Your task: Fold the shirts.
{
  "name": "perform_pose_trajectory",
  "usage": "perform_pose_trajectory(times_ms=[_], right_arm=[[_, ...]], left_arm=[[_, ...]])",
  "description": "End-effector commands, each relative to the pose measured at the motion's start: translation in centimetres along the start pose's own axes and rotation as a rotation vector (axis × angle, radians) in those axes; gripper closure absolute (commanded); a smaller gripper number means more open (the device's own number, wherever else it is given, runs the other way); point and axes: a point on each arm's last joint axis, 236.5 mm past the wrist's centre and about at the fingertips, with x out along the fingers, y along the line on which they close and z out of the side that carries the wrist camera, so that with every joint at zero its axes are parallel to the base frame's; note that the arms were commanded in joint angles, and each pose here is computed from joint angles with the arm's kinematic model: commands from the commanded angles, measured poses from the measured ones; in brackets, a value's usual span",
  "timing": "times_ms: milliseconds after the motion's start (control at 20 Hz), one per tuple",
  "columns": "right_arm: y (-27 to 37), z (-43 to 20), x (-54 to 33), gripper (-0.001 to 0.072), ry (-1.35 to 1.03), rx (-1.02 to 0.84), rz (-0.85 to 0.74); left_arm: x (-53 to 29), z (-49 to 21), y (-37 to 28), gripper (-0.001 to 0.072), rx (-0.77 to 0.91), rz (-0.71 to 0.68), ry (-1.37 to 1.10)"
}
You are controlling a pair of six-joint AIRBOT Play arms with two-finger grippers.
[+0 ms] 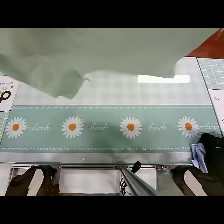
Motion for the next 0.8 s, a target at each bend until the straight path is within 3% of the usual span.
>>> perform_pose_trajectory(times_ms=[0, 200, 450, 750], right_arm=[[3.6, 9.6, -8.2, 0.0687, -0.236, -0.115, -0.09], [3.6, 9.6, -12.5, 0.0687, -0.178, -0.163, -0.211], [0.4, 2.6, -13.9, 0.0687, 0.134, -0.133, -0.347], [-5.3, -13.0, -12.5, 0.0687, 0.852, -0.051, -0.374]], left_arm=[[-7.7, 9.8, -3.7, 0.0691, 0.159, 0.153, -0.224], [-10.2, 8.6, -3.8, 0.0692, 0.224, 0.273, -0.102], [-10.5, 3.2, -0.8, 0.0691, 0.193, 0.371, 0.143], [-9.1, -14.8, 2.9, 0.0692, -0.211, 0.303, 0.789]])
